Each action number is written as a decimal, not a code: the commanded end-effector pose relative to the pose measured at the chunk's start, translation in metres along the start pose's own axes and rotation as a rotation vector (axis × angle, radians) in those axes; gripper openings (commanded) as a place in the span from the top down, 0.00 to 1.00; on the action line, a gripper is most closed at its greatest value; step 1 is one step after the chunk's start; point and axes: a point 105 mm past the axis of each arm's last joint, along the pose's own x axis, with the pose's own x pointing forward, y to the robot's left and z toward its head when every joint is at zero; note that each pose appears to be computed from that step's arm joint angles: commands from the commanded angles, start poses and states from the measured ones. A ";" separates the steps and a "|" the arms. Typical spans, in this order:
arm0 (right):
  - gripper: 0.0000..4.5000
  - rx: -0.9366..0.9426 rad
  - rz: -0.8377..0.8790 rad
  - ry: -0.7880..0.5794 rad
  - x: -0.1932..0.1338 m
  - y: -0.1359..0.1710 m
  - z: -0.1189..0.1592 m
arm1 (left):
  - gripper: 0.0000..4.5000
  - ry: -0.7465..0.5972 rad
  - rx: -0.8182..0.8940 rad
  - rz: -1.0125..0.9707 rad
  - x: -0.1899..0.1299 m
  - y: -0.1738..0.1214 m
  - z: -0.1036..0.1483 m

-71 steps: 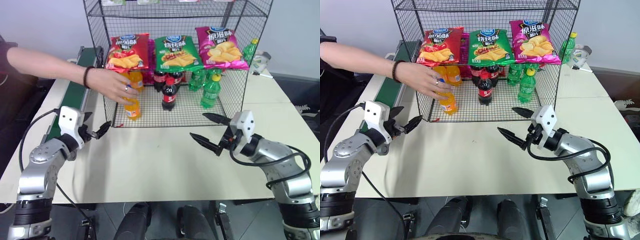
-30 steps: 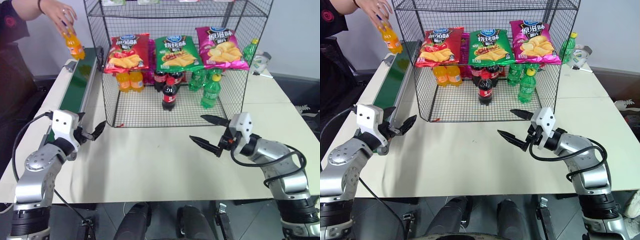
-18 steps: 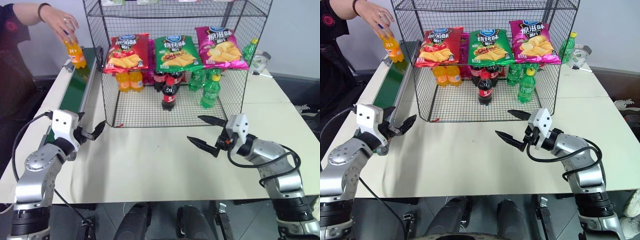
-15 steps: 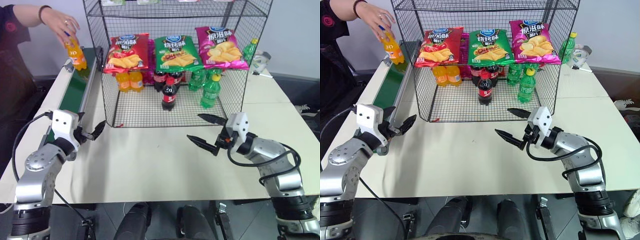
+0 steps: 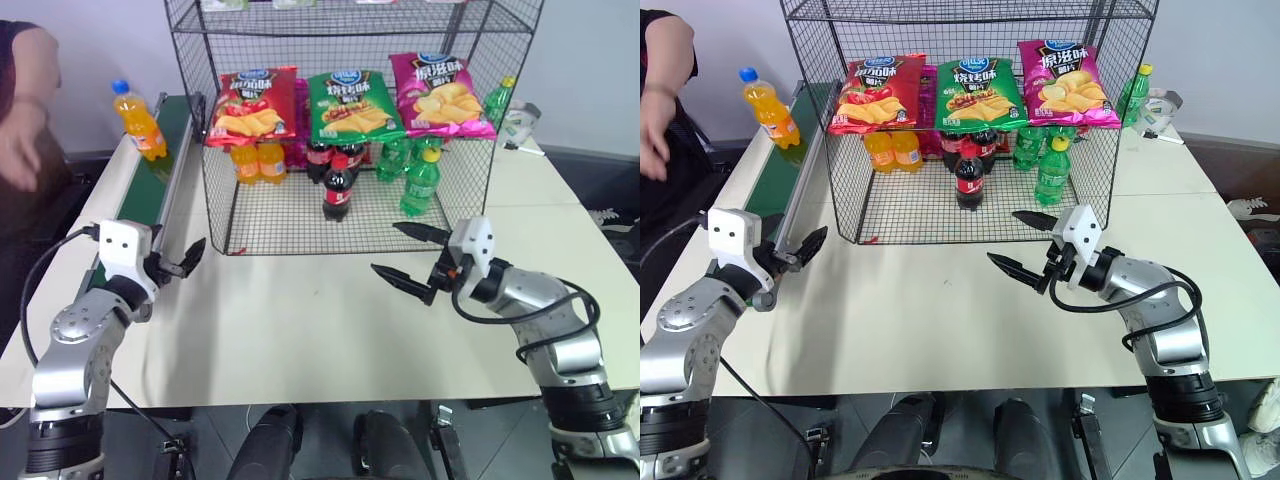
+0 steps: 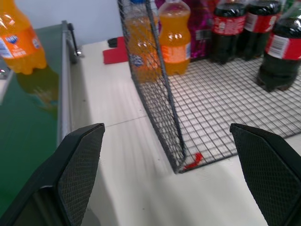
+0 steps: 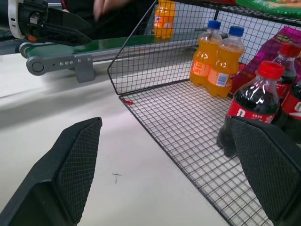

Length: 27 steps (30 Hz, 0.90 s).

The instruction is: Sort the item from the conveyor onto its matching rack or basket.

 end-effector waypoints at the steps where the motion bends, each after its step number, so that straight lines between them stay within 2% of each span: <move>1: 0.00 -0.024 -0.002 -0.028 0.006 -0.001 0.011 | 0.01 -0.048 0.011 0.086 -0.004 0.019 0.014; 7: 0.00 -0.029 -0.015 -0.029 0.006 0.000 0.012 | 0.01 -0.018 0.015 0.195 -0.005 0.038 0.007; 12: 0.00 -0.030 -0.028 -0.034 0.005 0.001 0.014 | 0.01 -0.066 0.002 0.249 -0.002 0.046 0.012; 22: 0.00 -0.035 -0.033 -0.032 0.008 0.002 0.019 | 0.01 -0.084 0.027 0.498 -0.017 0.085 0.008; 27: 0.00 -0.036 -0.029 -0.033 0.010 0.002 0.021 | 0.01 -0.093 0.001 0.500 -0.020 0.086 0.007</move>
